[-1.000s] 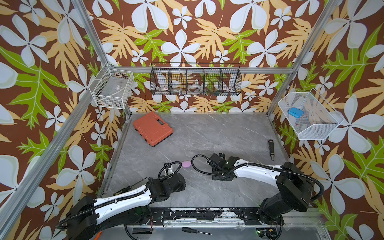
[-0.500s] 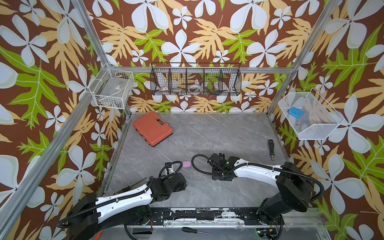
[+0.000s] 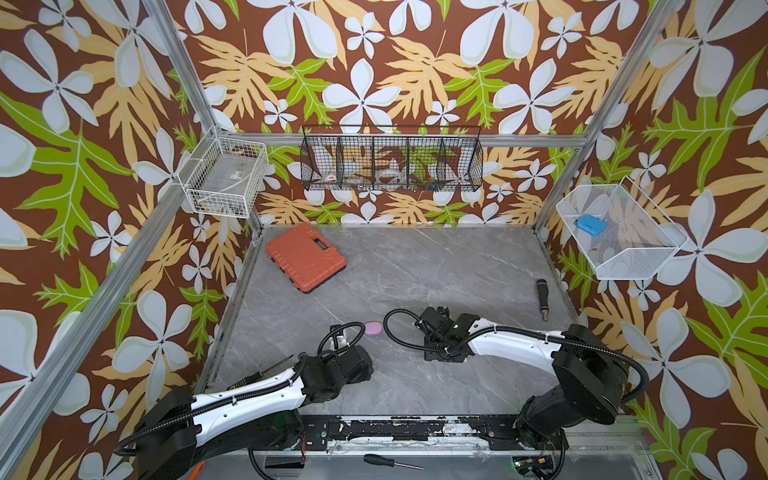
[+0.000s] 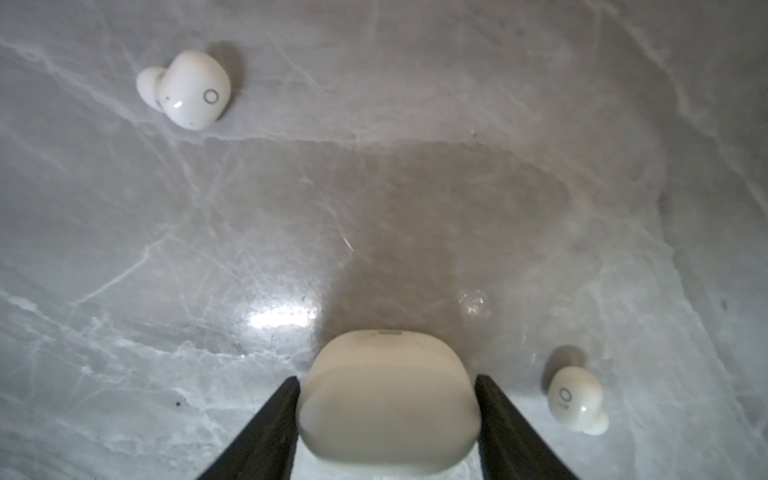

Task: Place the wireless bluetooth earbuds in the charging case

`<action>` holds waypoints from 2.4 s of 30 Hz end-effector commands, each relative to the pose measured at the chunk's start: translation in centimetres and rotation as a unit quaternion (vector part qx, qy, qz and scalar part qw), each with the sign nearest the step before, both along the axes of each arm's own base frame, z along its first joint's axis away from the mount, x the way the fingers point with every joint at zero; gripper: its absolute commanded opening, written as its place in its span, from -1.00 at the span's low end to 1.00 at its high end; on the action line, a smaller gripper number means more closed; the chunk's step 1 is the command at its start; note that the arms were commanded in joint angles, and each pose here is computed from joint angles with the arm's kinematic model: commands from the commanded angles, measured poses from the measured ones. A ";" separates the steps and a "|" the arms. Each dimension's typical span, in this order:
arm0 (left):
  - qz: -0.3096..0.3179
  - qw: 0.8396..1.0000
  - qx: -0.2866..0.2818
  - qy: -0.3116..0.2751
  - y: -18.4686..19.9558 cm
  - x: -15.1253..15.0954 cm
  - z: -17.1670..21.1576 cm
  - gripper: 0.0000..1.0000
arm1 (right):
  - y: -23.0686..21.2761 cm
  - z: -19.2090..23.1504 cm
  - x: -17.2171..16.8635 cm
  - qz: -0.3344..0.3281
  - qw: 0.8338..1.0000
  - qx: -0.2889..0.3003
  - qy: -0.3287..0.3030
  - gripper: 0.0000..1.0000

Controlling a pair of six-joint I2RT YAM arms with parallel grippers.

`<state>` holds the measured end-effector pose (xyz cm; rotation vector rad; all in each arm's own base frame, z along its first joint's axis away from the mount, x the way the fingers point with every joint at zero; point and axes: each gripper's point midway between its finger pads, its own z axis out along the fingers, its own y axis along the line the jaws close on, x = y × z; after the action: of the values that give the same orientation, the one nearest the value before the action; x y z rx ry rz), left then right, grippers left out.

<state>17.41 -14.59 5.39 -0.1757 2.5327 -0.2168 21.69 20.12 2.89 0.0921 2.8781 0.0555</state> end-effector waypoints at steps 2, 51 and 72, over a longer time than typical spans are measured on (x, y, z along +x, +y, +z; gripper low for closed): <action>0.001 1.000 0.004 -0.006 0.1 0.2 0.3 1.00 | -0.1 0.4 0.1 0.002 1.000 0.001 -0.008 0.25; -0.557 0.675 0.067 -0.480 -12.5 -2.1 12.2 1.00 | 7.1 13.6 -4.5 0.171 0.945 0.235 -0.149 0.19; -0.567 0.685 0.043 -0.456 -13.8 -2.0 10.8 0.85 | 12.2 15.5 -6.7 0.223 0.916 0.293 -0.162 0.17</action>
<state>14.96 -28.22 14.96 1.3147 1.3266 -0.4948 15.06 31.43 17.30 -0.4216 2.4376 0.8690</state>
